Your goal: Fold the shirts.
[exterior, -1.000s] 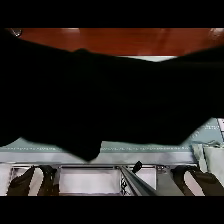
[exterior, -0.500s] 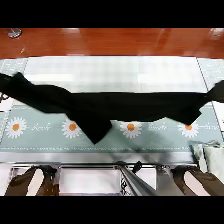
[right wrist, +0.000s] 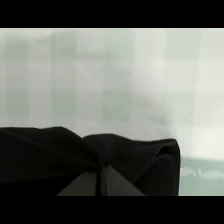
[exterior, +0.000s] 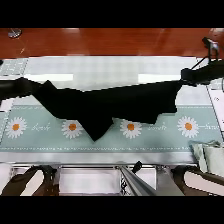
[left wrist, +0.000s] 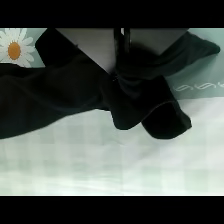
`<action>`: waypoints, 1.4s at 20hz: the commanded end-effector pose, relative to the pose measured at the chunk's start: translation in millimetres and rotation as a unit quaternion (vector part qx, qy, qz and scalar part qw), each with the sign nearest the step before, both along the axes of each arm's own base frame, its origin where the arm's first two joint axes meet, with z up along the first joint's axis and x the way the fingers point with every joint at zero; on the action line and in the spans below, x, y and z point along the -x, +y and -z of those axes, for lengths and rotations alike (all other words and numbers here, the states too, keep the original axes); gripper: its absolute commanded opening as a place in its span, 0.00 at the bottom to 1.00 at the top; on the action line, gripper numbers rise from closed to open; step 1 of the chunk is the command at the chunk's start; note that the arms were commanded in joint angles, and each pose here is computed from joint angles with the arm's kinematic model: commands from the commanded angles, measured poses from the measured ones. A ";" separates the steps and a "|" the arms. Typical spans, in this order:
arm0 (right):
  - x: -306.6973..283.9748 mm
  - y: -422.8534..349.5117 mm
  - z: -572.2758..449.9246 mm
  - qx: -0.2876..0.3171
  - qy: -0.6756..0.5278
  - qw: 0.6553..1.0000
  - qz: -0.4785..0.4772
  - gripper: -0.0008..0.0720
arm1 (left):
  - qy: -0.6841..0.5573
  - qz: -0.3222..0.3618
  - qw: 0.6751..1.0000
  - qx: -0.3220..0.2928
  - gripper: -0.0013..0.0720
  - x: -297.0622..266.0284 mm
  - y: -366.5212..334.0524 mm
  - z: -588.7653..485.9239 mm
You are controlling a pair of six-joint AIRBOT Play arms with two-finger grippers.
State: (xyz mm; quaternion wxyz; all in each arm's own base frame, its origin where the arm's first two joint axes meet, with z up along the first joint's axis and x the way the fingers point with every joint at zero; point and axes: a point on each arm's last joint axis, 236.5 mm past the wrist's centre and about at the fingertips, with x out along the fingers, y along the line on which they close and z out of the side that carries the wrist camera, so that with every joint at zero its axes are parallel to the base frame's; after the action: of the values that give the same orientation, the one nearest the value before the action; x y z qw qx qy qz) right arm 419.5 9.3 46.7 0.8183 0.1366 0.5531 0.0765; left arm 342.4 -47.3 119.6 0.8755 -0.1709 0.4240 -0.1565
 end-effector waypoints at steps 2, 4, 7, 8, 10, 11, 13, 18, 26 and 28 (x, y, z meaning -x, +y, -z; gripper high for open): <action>-45.3 -11.0 46.1 -0.003 -0.020 0.999 0.037 0.04 | 0.059 0.032 0.998 0.009 0.05 -27.8 -28.7 61.2; -50.6 -12.7 57.7 -0.008 -0.015 0.999 0.052 0.04 | 0.111 0.050 0.992 0.020 0.05 -24.0 -44.4 91.6; -48.3 -11.7 65.5 0.001 -0.006 0.999 0.038 0.07 | 0.171 0.053 0.983 0.037 0.05 -16.1 -55.2 118.9; -48.0 -14.7 64.6 0.008 -0.008 0.999 0.034 0.22 | 0.172 0.053 0.983 0.037 0.05 -15.9 -55.4 119.4; -39.7 -24.0 53.7 0.014 -0.002 1.000 0.027 0.58 | 0.169 0.054 0.983 0.038 0.05 -15.3 -55.0 114.3; -29.5 -25.4 44.6 0.011 0.007 1.000 0.018 0.61 | 0.164 0.054 0.984 0.038 0.05 -15.1 -54.8 111.2; -1.0 -27.2 25.1 0.021 0.024 0.999 -0.024 0.61 | 0.161 0.056 0.985 0.038 0.05 -13.6 -55.3 107.3; 80.4 -10.5 55.6 -0.061 0.087 0.994 -0.009 0.62 | 0.169 0.064 0.983 0.039 0.05 -8.1 -57.1 107.3; 148.3 65.1 123.2 -0.245 0.130 0.960 0.047 0.76 | 0.174 0.069 0.981 0.039 0.05 -4.9 -58.2 107.7; 148.7 63.5 129.6 -0.241 0.129 0.960 0.059 0.76 | 0.175 0.070 0.981 0.039 0.05 -4.5 -58.3 107.8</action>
State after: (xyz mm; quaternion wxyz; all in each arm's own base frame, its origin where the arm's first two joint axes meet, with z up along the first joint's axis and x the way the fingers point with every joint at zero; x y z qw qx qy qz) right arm 275.6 67.0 -71.9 0.6881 0.3455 0.6198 0.1515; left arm 348.4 -105.1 11.7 0.7693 -0.2005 0.5728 -0.2000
